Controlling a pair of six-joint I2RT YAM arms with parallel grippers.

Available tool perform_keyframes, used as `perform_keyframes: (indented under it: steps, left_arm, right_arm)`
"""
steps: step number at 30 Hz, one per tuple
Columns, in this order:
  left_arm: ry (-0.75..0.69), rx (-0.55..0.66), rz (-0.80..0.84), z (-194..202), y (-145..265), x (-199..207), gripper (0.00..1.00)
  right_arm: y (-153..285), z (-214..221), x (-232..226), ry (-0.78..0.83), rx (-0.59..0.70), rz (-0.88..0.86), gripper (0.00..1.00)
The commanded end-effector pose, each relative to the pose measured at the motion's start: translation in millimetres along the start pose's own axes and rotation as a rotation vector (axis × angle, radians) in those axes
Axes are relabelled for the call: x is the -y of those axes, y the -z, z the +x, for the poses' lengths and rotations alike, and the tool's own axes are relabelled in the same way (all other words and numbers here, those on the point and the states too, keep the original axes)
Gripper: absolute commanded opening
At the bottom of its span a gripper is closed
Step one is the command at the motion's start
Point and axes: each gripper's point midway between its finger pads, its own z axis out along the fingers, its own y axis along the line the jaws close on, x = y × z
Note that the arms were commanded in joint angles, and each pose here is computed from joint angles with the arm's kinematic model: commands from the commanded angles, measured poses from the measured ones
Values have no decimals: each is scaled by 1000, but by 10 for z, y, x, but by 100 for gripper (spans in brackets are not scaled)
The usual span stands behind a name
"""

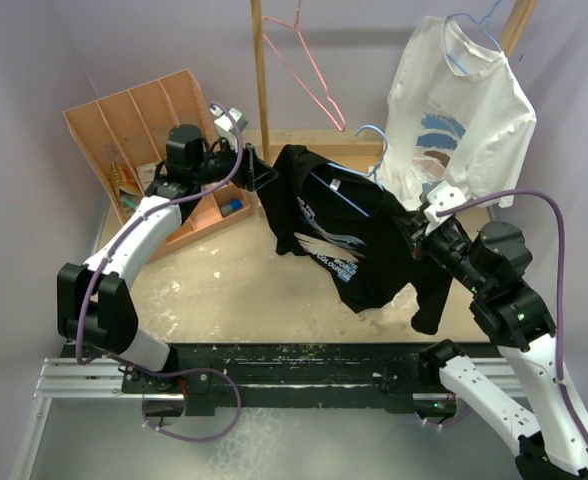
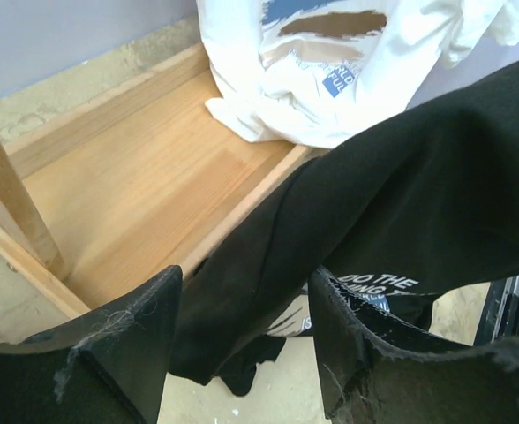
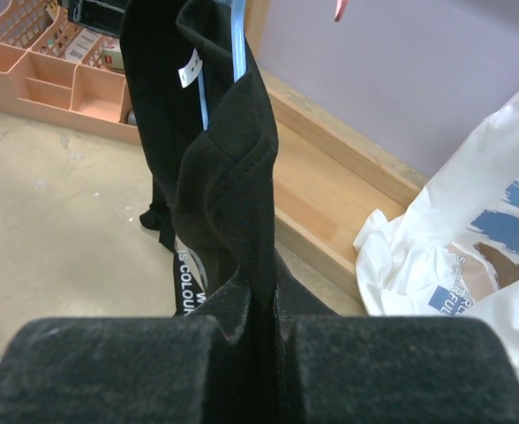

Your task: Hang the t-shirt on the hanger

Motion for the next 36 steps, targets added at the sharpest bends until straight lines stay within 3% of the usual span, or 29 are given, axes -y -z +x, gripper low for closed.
perform_keyframes:
  steps: [1, 3, 6, 7, 17, 23, 36]
  left_arm:
    - [-48, 115, 71, -342, -40, 125, 59]
    - [-39, 113, 93, -320, -51, 152, 45]
    - [-31, 116, 128, -303, -27, 228, 7]
    - [-37, 123, 136, -326, 6, 267, 0]
    - [-91, 145, 266, -451, 315, 722, 0]
    - [-119, 155, 293, -532, 503, 920, 0]
    - [-198, 190, 172, -851, 532, 765, 0]
  right_arm:
    - [74, -398, 72, 31, 120, 21, 0]
    - [67, -376, 79, 29, 112, 26, 0]
    - [51, -353, 104, 28, 105, 39, 0]
    - [43, -344, 114, 26, 102, 45, 0]
    - [-126, -169, 189, -4, 56, 86, 0]
    - [-267, 34, 306, -31, -38, 146, 0]
    - [-374, 449, 449, -44, -192, 238, 0]
